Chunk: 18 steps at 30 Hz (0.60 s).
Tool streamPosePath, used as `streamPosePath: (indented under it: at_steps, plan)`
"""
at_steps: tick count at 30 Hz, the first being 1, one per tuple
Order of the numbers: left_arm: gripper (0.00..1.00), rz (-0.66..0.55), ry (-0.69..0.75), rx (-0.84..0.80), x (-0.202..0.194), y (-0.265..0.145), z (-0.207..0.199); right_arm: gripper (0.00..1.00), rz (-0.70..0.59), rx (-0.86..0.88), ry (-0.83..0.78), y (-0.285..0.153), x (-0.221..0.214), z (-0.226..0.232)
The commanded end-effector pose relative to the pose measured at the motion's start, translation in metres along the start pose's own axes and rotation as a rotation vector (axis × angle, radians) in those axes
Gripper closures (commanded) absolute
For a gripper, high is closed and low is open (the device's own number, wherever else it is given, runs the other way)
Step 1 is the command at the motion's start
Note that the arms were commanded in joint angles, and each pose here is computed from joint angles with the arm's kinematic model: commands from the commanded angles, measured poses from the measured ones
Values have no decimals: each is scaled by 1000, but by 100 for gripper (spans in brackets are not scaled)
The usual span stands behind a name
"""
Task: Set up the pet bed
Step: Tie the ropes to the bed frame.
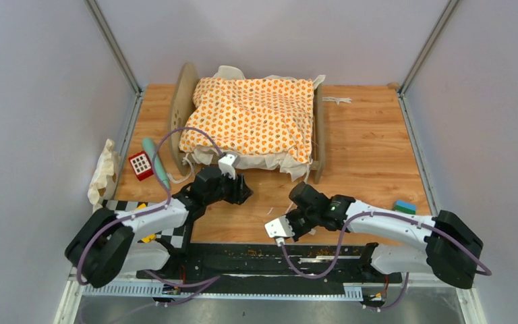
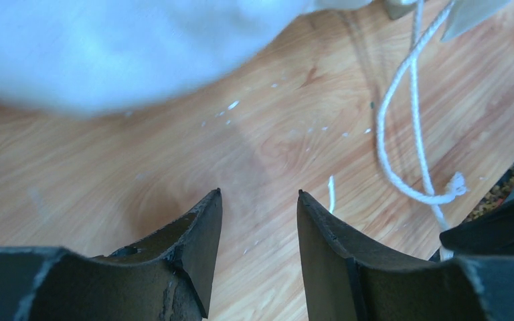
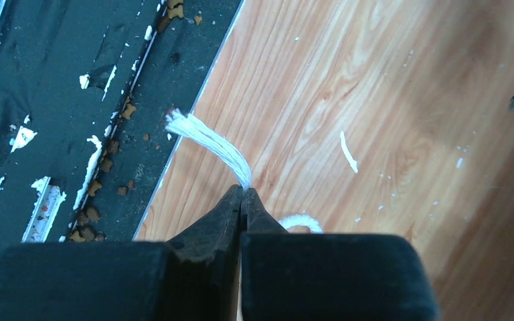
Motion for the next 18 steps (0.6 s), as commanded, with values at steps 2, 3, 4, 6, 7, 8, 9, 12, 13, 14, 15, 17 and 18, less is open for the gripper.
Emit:
streamPosePath:
  at_steps: [2, 3, 4, 6, 7, 8, 9, 12, 13, 14, 15, 17, 18]
  plan:
    - [47, -85, -6, -205, 34, 31, -24, 100, -80, -93, -13, -12, 6, -2]
    - [47, -105, -15, -236, 38, 35, -28, 100, -75, -96, -12, -14, 6, -1]
    - [47, -115, -22, -261, 40, 39, -33, 100, -66, -97, -10, -17, 6, -1]
    - [46, -132, -11, -305, 46, 44, -44, 100, -42, -81, 1, -21, 4, 2]
    - [46, -132, -3, -320, 46, 47, -51, 100, -30, -69, 5, -22, 3, 4]
    - [45, -136, 3, -332, 47, 50, -56, 100, -17, -59, 12, -24, 2, 6]
    - [45, -141, 4, -344, 48, 52, -61, 100, -8, -52, 17, -26, 2, 8]
    - [41, -173, -31, -364, 48, 59, -69, 100, 0, -43, 26, -32, 1, 13]
    - [39, -183, -47, -374, 48, 62, -71, 100, -4, -46, 25, -34, 1, 14]
    - [38, -183, -66, -381, 46, 65, -72, 100, -9, -52, 24, -36, 2, 16]
    - [36, -188, -81, -393, 46, 68, -74, 100, -21, -64, 20, -39, 3, 17]
    - [32, -192, -105, -413, 44, 75, -79, 100, -35, -80, 15, -43, 4, 19]
    - [31, -191, -110, -426, 44, 78, -83, 100, -42, -90, 12, -44, 4, 19]
Point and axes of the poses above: each gripper's point midway between its finger pads, its own y axis out along the fingers, its own z axis along the line the jaws close on, x = y × z, the point moved 8 cm from there along -y, back along the fingers, and after that the axes turned 5 degrees about y, right-handed, at the moved point
